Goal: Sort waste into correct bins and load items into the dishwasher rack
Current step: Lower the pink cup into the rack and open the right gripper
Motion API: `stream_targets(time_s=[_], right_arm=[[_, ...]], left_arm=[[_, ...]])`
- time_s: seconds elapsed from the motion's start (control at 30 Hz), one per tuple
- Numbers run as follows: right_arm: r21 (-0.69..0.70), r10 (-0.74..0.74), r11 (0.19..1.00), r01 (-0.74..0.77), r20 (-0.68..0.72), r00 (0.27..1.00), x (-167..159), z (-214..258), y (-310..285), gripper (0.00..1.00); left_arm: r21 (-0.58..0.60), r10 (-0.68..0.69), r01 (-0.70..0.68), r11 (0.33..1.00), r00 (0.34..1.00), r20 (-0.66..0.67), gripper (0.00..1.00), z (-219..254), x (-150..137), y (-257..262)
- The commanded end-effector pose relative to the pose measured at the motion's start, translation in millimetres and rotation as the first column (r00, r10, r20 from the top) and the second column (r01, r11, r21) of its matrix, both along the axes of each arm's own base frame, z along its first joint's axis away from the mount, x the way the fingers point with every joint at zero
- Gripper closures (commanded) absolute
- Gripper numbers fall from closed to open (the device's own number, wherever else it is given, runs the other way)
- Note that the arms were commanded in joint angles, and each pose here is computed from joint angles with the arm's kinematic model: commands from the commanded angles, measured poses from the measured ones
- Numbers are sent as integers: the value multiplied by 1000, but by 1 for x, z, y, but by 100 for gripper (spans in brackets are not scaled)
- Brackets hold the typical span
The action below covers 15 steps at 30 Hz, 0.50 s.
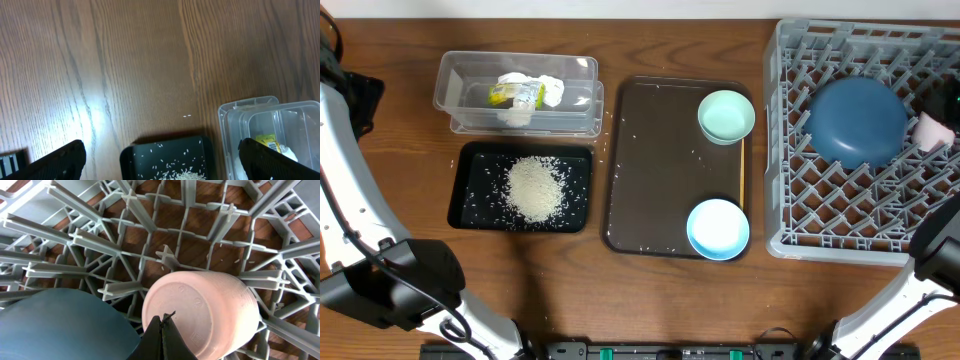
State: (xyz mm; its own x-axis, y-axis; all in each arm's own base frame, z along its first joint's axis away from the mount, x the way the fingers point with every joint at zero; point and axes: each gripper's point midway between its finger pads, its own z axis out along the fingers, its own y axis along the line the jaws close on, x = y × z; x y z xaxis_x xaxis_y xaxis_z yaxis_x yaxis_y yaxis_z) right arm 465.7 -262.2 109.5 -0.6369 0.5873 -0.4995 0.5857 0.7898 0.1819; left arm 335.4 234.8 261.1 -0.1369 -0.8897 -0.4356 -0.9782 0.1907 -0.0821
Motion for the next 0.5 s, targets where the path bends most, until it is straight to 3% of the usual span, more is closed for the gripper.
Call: stream_targets(time_s=[0.0,0.3,0.47], right_arm=[[-80,-61,995,56,-67,996,-17,2,-16,99],[-256,-209,954,156,-195,958,-56,14,-42,99],[-264,-222,951,161,-220,950,-64,15,-42,99]], left_arm=[[7,6,-6,1000,1000,-10,0,-1,-1,2],[7,6,-6,1000,1000,-10,0,-1,-1,2],[7,6,-6,1000,1000,-10,0,-1,-1,2]])
